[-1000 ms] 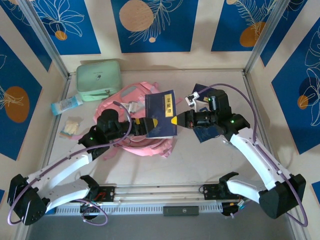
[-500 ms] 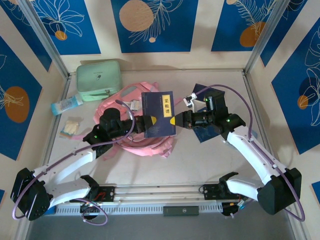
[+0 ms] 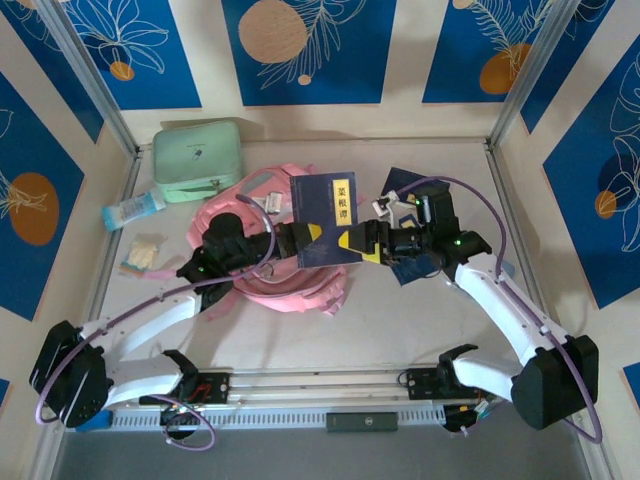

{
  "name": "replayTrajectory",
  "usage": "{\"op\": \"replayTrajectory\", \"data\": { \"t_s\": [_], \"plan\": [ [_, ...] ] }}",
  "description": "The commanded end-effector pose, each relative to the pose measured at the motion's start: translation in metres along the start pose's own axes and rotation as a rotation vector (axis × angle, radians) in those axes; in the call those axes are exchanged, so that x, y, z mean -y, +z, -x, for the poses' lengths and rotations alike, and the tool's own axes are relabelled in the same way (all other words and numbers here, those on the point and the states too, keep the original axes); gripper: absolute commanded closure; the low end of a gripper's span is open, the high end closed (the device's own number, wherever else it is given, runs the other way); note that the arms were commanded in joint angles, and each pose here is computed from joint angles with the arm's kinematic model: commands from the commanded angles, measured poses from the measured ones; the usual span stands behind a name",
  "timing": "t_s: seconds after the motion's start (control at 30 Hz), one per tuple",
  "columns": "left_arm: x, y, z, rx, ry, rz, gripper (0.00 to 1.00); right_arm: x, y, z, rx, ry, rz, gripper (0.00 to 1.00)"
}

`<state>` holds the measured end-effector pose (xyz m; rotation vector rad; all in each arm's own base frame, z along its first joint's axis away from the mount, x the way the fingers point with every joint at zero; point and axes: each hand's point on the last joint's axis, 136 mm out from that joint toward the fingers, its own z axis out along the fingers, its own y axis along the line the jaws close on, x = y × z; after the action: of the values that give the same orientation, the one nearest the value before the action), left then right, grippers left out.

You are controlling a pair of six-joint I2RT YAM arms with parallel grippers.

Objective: Pack the student bag
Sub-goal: Pass the book.

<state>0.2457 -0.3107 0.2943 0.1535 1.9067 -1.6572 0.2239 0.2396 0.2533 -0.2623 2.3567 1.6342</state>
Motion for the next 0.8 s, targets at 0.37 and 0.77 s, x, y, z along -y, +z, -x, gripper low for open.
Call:
{"op": "replayTrajectory", "data": {
  "t_s": [0.37,0.77],
  "plan": [
    [-0.001,-0.002,0.005,0.015,0.004,0.082,1.0,-0.037,-0.009,-0.01,-0.025,-0.009,0.158,0.32],
    [-0.016,-0.008,-0.006,-0.035,0.018,0.171,0.9,-0.018,-0.011,-0.005,0.002,0.037,0.066,0.95]
  ]
}}
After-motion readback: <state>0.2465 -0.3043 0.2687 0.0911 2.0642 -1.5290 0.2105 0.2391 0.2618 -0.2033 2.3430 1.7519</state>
